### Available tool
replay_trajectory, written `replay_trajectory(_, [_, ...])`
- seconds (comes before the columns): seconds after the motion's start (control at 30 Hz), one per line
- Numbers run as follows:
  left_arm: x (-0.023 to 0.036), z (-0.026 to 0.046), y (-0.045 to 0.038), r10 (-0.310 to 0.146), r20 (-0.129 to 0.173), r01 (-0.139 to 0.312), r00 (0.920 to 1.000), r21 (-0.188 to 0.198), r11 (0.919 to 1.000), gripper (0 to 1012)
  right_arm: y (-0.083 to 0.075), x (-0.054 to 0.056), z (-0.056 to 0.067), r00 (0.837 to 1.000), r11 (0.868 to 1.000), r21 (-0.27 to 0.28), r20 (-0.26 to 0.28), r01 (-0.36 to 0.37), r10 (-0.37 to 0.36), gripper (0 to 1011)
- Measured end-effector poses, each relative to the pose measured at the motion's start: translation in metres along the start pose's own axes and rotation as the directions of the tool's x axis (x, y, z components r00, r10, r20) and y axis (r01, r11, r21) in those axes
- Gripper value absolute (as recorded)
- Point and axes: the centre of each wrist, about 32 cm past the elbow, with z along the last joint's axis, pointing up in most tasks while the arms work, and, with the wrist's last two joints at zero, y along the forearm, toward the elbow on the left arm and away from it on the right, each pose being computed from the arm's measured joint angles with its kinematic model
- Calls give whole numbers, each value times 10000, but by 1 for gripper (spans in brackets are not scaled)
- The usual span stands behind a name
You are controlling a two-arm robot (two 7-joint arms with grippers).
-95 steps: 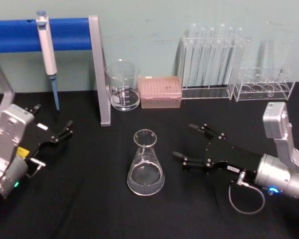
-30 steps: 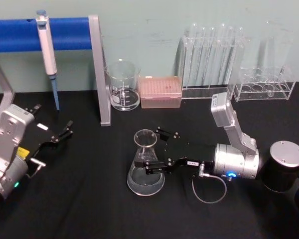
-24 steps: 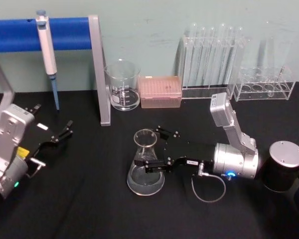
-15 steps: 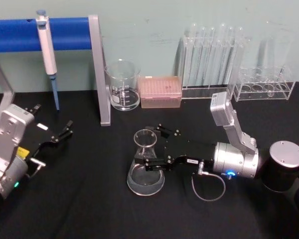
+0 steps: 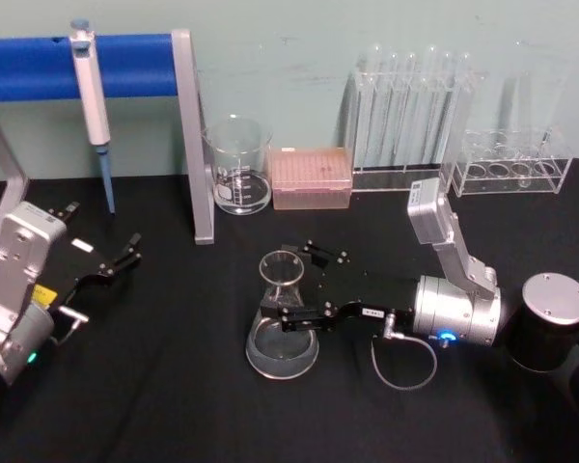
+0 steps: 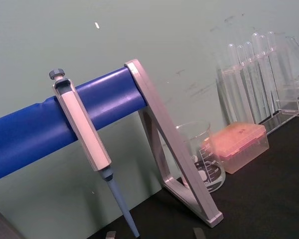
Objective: Grasp the erlenmeyer flask with one hand, shake it three times, then place it back.
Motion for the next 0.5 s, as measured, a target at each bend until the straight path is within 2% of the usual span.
replay_trajectory(0.5, [0, 0, 0, 1, 0, -1, 10000, 0, 10000, 1001, 0, 0, 0, 10000, 10000, 5, -10, -13, 13, 1000])
